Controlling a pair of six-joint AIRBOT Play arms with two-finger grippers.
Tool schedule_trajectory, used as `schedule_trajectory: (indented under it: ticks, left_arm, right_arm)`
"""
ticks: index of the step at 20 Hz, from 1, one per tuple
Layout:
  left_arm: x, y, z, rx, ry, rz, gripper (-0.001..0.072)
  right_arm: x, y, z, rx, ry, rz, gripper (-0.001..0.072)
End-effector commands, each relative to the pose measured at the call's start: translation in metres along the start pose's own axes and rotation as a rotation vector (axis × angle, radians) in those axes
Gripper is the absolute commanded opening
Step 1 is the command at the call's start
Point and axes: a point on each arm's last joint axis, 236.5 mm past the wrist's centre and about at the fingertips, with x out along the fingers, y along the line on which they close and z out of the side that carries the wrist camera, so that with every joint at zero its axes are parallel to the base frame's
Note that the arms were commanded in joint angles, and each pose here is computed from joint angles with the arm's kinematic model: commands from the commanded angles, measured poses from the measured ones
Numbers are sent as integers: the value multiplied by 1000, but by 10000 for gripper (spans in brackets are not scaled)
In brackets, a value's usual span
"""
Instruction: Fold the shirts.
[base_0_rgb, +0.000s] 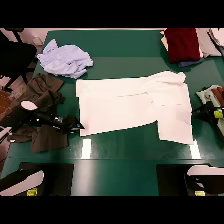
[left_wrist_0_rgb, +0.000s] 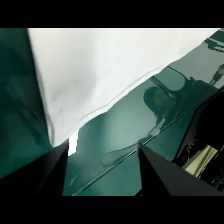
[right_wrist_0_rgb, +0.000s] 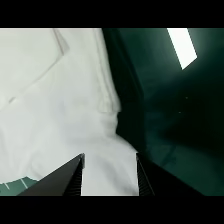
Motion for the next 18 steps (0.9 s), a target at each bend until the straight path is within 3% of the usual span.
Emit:
schedule_trajectory:
  ticks: [1, 7, 12, 13, 16, 18]
  left_arm:
    - [-32, 15, 6, -25, -89, 26, 492]
    - [-56, 37, 6, -60, -144, 80, 492]
    - [-57, 42, 8, -57, -153, 102, 491]
    - [-58, 45, 9, -58, -157, 116, 491]
    - [-54, 53, 10, -80, -172, 128, 492]
    - [-39, 57, -1, -126, -155, 97, 492]
  right_arm:
    - [7, 0, 5, -20, -10, -17, 380]
    - [31, 3, -30, -15, 171, 12, 379]
    - [32, -17, -36, 9, 51, -44, 377]
    - [35, -18, -38, 8, 44, -51, 352]
    - [39, -10, -37, -34, 46, -36, 53]
    - [40, 1, -31, -36, 20, 11, 15]
